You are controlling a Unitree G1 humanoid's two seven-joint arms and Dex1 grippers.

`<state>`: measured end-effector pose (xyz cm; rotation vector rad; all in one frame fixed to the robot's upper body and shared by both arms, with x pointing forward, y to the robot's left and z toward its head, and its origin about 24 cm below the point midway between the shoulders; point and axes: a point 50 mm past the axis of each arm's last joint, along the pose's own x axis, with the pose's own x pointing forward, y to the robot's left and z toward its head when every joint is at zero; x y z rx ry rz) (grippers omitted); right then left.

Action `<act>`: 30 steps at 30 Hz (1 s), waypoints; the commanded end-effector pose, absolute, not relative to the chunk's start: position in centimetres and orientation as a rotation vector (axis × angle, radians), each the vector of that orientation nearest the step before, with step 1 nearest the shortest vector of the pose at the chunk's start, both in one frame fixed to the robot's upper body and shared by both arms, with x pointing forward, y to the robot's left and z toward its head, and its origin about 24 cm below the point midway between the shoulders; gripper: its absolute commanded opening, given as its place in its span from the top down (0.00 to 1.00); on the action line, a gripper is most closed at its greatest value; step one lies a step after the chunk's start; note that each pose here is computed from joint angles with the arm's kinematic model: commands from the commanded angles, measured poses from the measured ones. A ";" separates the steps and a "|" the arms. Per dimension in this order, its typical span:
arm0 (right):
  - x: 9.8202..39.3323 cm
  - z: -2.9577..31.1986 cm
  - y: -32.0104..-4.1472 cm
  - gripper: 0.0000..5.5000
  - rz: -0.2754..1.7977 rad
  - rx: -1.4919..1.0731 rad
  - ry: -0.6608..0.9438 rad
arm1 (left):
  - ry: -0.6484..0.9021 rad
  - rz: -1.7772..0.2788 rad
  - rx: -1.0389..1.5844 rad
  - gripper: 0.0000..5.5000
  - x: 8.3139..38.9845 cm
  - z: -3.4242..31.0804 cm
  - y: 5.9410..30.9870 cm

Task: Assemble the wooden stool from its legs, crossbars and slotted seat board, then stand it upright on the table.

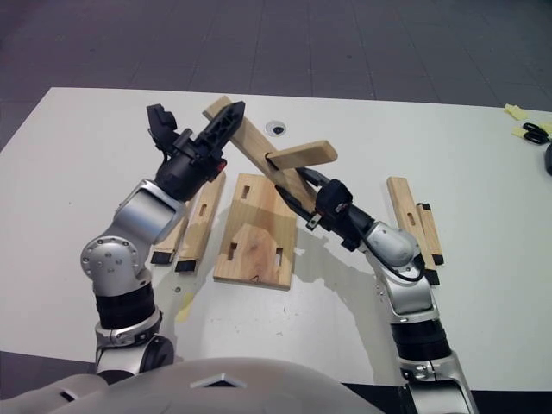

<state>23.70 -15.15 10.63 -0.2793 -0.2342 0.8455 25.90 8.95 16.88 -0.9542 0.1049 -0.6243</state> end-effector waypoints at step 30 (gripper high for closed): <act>20.1 6.8 -19.2 0.02 0.949 -0.446 0.284 | -0.139 -0.596 -0.527 0.81 23.1 20.8 18.8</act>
